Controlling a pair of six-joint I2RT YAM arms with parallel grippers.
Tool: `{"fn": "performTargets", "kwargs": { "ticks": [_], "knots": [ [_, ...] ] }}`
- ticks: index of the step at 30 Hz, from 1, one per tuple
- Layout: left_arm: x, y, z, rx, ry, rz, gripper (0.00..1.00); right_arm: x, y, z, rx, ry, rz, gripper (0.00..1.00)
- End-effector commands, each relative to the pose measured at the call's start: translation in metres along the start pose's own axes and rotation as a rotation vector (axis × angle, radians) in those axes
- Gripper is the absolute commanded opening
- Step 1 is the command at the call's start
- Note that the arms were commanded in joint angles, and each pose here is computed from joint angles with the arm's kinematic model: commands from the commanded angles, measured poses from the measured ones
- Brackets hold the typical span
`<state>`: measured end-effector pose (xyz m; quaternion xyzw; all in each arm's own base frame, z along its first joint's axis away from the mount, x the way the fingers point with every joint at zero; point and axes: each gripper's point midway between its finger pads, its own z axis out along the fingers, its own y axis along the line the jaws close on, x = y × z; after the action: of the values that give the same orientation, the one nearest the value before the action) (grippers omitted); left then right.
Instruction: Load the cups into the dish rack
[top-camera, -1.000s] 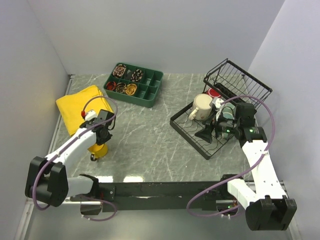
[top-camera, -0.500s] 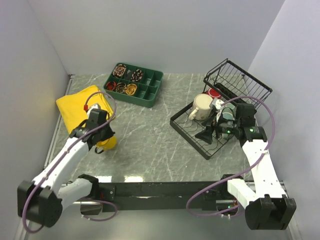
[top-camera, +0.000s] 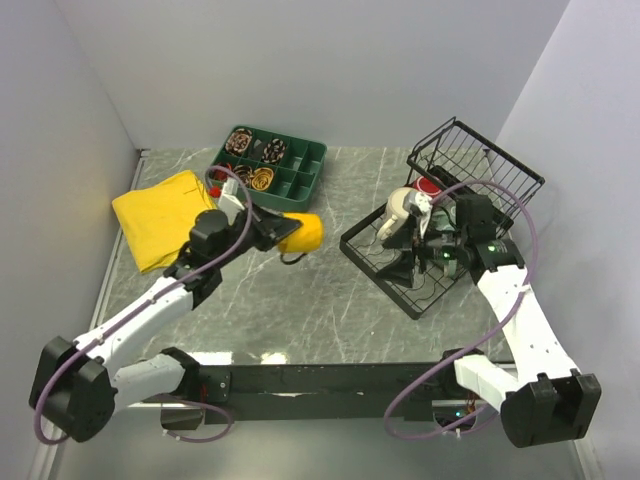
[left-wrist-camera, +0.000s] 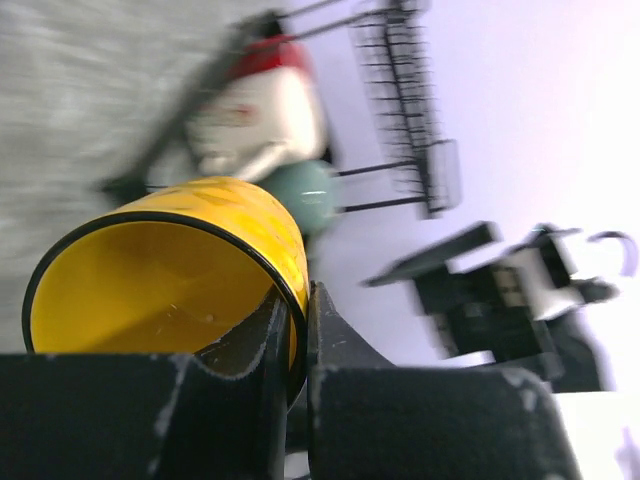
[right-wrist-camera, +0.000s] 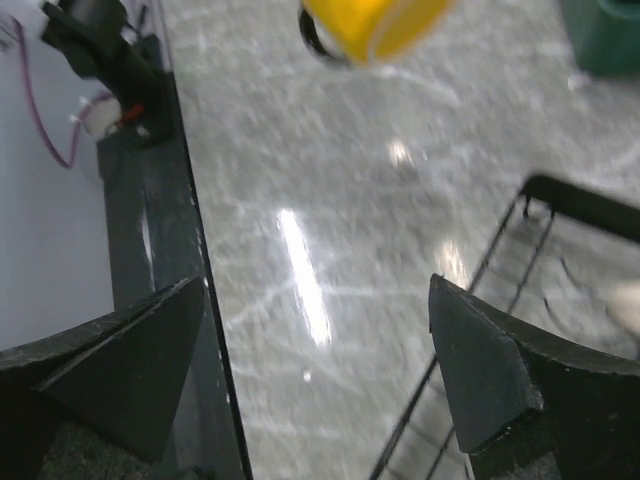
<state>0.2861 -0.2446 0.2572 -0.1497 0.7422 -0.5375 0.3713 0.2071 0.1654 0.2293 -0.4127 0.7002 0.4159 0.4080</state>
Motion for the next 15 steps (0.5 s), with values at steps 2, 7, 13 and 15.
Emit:
{"fn": "performTargets", "kwargs": {
  "ticks": [2, 7, 13, 15],
  "knots": [
    [-0.054, -0.156, -0.015, 0.481, -0.227, -0.275, 0.01, -0.077, 0.003, 0.016, -0.033, -0.174, -0.049, 1.00],
    [-0.076, -0.178, -0.022, 0.567, -0.320, -0.553, 0.01, -0.113, 0.003, 0.022, -0.026, -0.245, 0.066, 1.00],
    [-0.082, -0.192, -0.019, 0.654, -0.356, -0.673, 0.01, -0.133, 0.012, 0.026, -0.040, -0.340, 0.259, 1.00],
    [-0.076, -0.200, -0.014, 0.684, -0.329, -0.702, 0.01, -0.137, 0.014, 0.027, -0.027, -0.371, 0.289, 1.00]
  ]
}}
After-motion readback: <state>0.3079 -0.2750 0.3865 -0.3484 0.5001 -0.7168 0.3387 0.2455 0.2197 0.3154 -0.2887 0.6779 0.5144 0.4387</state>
